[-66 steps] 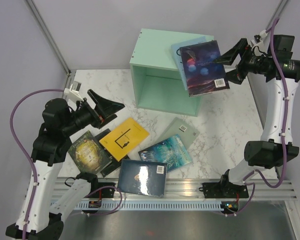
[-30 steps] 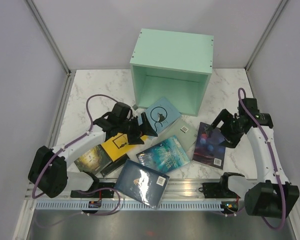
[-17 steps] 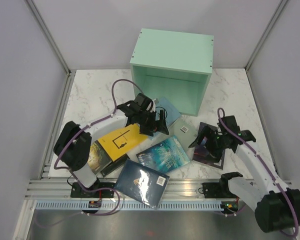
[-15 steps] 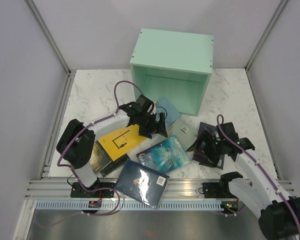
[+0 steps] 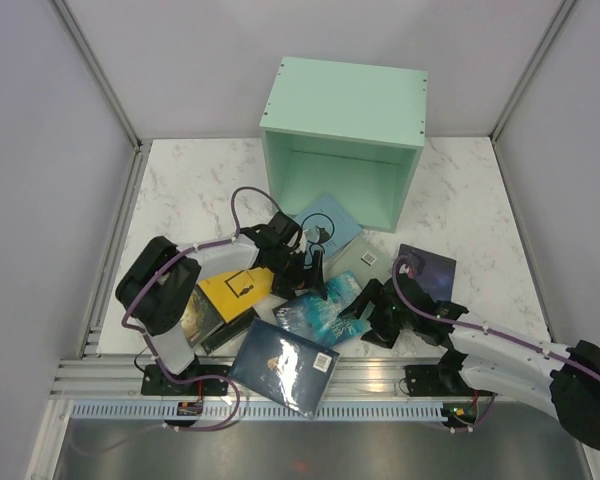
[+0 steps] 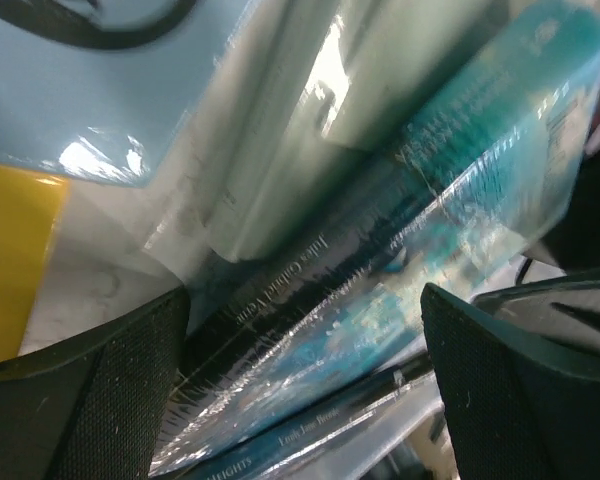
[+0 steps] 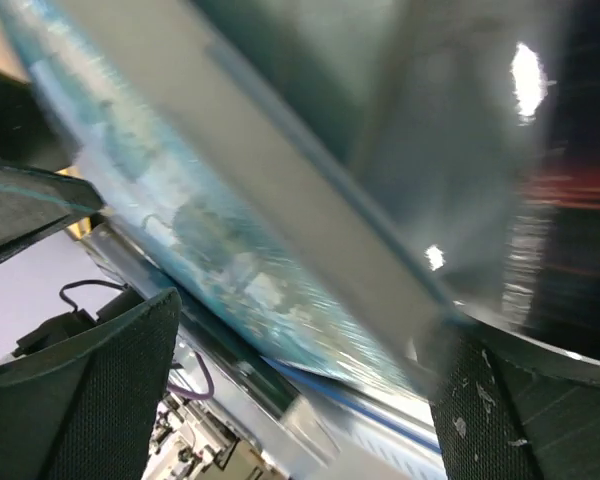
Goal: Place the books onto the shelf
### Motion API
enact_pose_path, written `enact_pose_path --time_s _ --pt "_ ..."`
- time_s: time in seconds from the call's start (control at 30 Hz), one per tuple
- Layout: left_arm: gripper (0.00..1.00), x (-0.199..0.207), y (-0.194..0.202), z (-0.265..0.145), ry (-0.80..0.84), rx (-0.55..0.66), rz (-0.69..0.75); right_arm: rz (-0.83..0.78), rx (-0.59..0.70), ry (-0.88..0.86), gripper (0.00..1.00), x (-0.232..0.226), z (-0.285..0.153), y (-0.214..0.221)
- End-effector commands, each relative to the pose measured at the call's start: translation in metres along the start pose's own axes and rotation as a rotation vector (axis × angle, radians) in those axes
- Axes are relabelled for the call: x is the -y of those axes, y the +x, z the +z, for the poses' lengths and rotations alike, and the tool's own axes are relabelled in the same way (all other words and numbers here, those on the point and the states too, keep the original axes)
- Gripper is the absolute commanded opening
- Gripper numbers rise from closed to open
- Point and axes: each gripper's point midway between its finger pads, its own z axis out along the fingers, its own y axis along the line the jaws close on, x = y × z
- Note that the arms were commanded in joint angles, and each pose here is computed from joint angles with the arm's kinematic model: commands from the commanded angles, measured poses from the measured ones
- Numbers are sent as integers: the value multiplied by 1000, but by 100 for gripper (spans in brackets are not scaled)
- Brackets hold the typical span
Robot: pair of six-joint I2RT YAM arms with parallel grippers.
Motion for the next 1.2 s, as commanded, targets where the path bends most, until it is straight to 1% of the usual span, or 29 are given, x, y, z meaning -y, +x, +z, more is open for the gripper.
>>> enact_pose_path --time_s 0.0,0.07,0.1,0.13,0.17,0.2,0.23,0.27,0.3,0.33,0.37,0.4,0.43,0.5,0.53,0.57,0.6,0.63,0.67,0.77,0.87,0.9,0.93,1.0,1.07,1.1,1.17 --pt "100 16 11 1 129 -21 26 41 171 -47 97 -3 24 -14" --pt "100 18 21 4 176 -44 -5 40 213 -71 90 -3 29 -9" --pt "99 21 27 2 208 -59 -12 40 225 -76 82 -2 29 -7" --pt "99 21 28 2 214 -52 -21 44 237 -86 77 -4 28 -6" --pt "99 23 38 -1 244 -73 -45 26 242 -107 73 -8 26 -1" --pt "99 27 37 -2 275 -60 -35 32 283 -132 69 -15 22 -6" --pt "99 28 41 -4 288 -65 -42 27 309 -131 62 -16 16 -8" --pt "99 29 47 -6 306 -80 -52 20 325 -145 58 -21 12 -8" --pt "99 32 47 -10 323 -72 -44 12 362 -198 55 -38 1 -10" --pt "99 35 48 -12 335 -70 -40 2 380 -192 47 -39 -4 -11" --pt "99 37 52 -14 353 -82 -46 -8 388 -226 43 -52 -12 -9" --pt "99 42 51 -19 374 -69 -33 -16 421 -258 38 -62 -21 -13" --pt "99 45 51 -23 390 -68 -31 -27 432 -269 31 -67 -26 -14" --pt "99 52 52 -29 416 -64 -34 -42 446 -329 28 -92 -41 -12" --pt "99 61 51 -37 454 -53 -14 -77 463 -349 24 -101 -46 -13" --pt "99 67 50 -42 474 -50 -22 -91 463 -366 18 -110 -51 -11" --pt "99 71 48 -46 491 -46 -19 -99 464 -393 14 -125 -59 -9" --pt "99 78 47 -53 513 -33 -7 -104 460 -424 12 -137 -63 -7" --pt "100 87 43 -60 536 -27 -7 -135 450 -452 13 -150 -70 -3" --pt "100 111 31 -82 605 21 32 -202 414 -480 17 -173 -74 9" --pt "100 124 21 -91 641 49 36 -263 368 -425 19 -174 -58 20" --pt "100 127 19 -93 651 54 34 -287 328 -389 20 -167 -45 28" --pt "100 128 19 -94 657 48 13 -292 303 -393 21 -168 -41 33" --pt "100 134 16 -98 680 61 18 -305 250 -376 23 -160 -25 43" --pt "99 138 14 -103 691 71 12 -304 238 -409 24 -168 -24 46" --pt "100 141 13 -108 700 84 20 -333 226 -404 24 -169 -22 47" --pt "100 146 10 -114 710 102 18 -351 221 -416 16 -179 -25 41"
